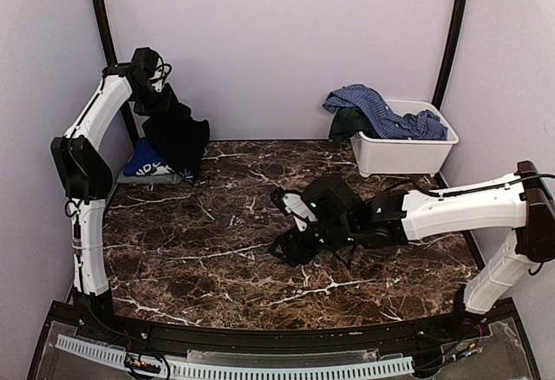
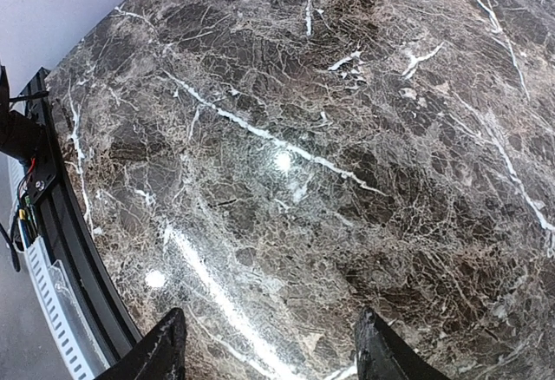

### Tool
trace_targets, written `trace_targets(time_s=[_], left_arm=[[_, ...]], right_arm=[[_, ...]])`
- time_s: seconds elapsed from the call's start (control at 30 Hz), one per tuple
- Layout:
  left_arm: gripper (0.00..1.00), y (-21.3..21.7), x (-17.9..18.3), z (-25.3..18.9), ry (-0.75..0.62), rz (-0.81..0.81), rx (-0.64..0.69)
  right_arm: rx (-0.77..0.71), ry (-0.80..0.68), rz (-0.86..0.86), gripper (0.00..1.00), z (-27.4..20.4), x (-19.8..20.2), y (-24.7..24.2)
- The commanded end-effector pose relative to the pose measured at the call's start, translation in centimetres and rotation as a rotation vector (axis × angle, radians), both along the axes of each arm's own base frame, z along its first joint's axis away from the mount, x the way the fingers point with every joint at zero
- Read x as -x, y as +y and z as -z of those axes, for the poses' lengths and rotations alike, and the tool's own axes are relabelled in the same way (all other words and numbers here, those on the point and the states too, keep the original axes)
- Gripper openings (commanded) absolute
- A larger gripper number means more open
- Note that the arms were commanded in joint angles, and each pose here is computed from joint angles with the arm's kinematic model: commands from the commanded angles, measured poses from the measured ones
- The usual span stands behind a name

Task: Fold and stack the mixed laundry pile
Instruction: Move the square folded T-shirt to the corner of the board.

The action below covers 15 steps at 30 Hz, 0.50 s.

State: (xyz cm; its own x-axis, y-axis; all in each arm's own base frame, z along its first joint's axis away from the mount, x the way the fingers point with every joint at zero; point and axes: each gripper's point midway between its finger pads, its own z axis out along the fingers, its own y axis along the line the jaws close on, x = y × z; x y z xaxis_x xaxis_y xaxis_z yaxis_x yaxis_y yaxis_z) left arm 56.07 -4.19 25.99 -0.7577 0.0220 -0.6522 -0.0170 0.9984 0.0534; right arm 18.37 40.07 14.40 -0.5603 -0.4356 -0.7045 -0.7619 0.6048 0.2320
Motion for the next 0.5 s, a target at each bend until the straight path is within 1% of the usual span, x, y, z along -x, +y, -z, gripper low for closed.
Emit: trace_targets(time_s=[0.0, 0.13, 0.27, 0.37, 0.47], left_arm=[[0.00, 1.9, -2.1, 0.3, -0.057, -0.011, 0.010], [0.00, 4.5, -3.2, 2.3, -0.043, -0.046, -0.008], [0.00, 9.2, -4.1, 3.9, -0.035, -0.124, -0.050], [0.00, 11.2, -4.6, 5.9, -0.015, -0.163, -0.047], [0.00, 13.0, -5.1, 7.8, -0.003, -0.202, -0.080]], right_arm=[[-0.016, -0.020, -0.012, 0.63, -1.0, -0.6, 1.1], [-0.003, -0.016, -0.020, 0.63, -0.7, -0.7, 1.3], [0.014, -0.011, -0.027, 0.63, -0.3, -0.8, 1.4], [0.023, -0.001, -0.032, 0.63, 0.1, -0.8, 1.5], [0.027, 0.009, -0.036, 0.62, 0.3, -0.8, 1.6]])
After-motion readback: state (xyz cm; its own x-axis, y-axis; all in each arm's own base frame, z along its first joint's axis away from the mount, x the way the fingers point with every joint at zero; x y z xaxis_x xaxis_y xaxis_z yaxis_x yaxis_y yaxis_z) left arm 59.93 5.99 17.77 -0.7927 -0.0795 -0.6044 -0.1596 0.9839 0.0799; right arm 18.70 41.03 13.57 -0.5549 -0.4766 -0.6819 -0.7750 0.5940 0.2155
